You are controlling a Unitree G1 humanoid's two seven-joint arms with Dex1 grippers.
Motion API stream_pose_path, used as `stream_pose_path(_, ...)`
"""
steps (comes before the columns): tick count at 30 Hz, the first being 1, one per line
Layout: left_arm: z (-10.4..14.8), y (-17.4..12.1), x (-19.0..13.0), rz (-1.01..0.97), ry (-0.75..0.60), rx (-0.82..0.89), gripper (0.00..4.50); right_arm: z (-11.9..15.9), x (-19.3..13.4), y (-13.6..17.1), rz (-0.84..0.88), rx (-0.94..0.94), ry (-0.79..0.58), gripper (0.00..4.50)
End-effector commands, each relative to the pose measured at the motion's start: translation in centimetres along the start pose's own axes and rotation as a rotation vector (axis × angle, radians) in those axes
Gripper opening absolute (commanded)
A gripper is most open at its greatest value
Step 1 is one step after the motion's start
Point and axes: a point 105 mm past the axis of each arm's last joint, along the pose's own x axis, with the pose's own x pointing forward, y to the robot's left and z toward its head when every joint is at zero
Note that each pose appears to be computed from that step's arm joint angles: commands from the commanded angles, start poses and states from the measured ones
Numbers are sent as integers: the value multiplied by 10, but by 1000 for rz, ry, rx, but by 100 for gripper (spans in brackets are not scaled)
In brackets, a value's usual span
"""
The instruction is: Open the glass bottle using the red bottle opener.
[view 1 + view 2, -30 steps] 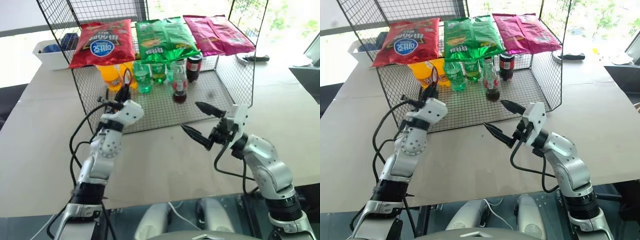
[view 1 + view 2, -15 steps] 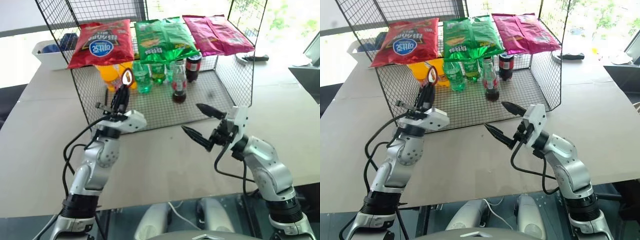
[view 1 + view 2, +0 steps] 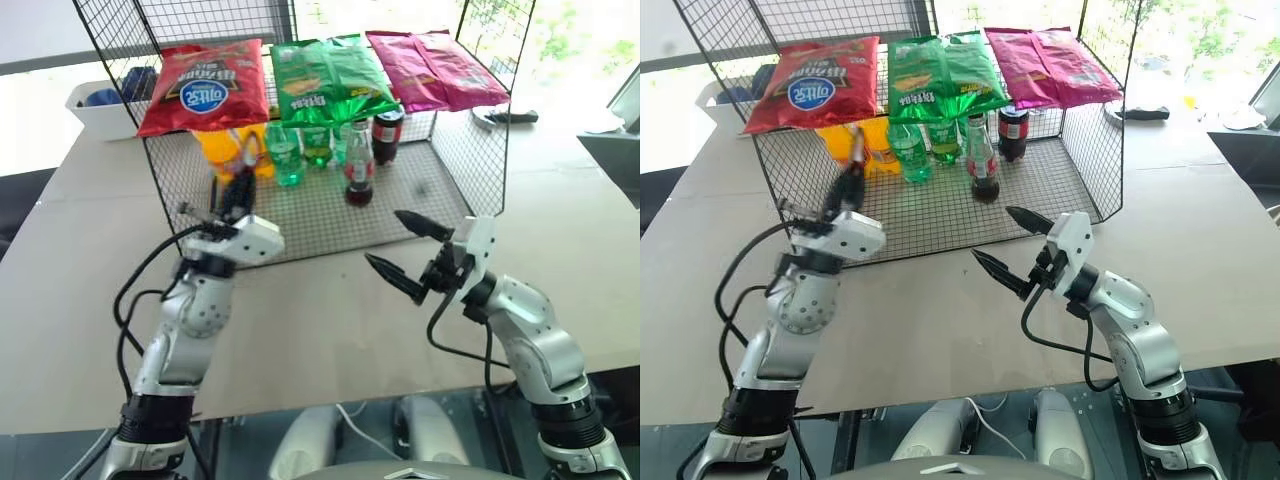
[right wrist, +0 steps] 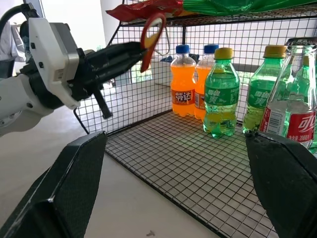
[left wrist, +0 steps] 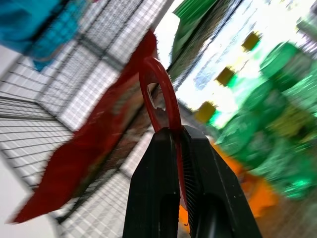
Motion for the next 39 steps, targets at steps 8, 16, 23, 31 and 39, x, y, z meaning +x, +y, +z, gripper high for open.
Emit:
stream_pose_path(8,38,-12,-5,-204,-108,-874,7,-8,-9,-13,-4,-33,107,450)
stream_pose_path(16,64,-17,-6,-469,-244,-1588,7,-21,-7,-9,99,177,232,450)
stream_pose_path(23,77,-32,-29,-809,-267,-1881,7,3,-6,12,352,638,277,450)
stream_pose_path(31,74,-38,-28,-842,-267,-1865,7,35,-12,35,570,771,305,450)
stream_pose_path(39,78,-46,-30,-856,-266,-1864,7,43,-1,48,619,769,315,450)
